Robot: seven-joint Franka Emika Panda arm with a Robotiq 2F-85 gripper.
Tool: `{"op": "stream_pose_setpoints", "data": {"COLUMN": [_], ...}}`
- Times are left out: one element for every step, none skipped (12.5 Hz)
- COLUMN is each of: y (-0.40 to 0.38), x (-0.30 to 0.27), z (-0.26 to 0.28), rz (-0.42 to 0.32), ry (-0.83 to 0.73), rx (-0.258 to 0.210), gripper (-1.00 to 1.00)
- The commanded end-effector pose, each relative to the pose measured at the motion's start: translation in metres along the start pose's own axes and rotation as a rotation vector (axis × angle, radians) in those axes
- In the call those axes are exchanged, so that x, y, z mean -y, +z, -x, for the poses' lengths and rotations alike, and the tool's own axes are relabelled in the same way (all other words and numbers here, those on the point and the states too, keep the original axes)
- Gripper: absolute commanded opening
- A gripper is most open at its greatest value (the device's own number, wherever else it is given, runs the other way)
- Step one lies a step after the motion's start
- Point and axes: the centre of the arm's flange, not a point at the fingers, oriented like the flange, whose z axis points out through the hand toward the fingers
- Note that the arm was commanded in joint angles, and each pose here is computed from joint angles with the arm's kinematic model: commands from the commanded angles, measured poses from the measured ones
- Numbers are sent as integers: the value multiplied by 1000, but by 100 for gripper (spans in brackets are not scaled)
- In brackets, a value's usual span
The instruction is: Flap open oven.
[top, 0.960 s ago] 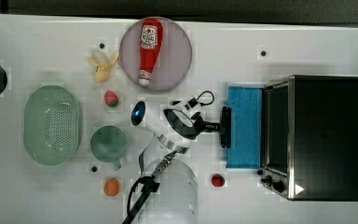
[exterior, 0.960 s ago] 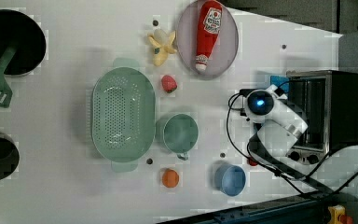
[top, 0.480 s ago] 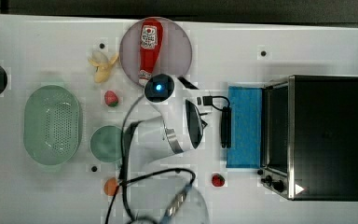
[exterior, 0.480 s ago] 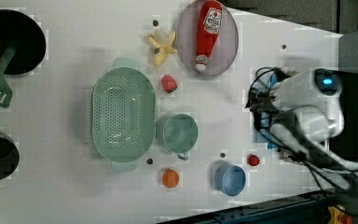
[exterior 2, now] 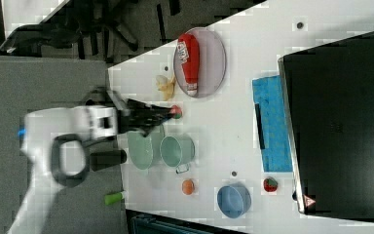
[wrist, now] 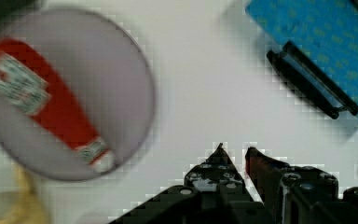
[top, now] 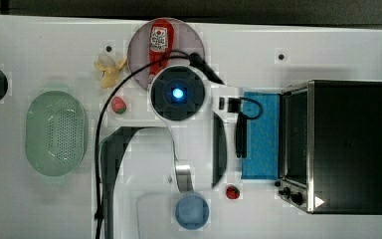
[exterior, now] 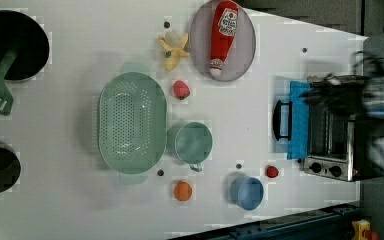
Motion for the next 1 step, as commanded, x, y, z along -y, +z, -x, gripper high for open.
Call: {"op": "stream_pose_setpoints", "data": {"y": [-53], "x": [-40], "z": [-25], "rz": [18], "ry": [134], "rx": [49], "gripper": [-65]}}
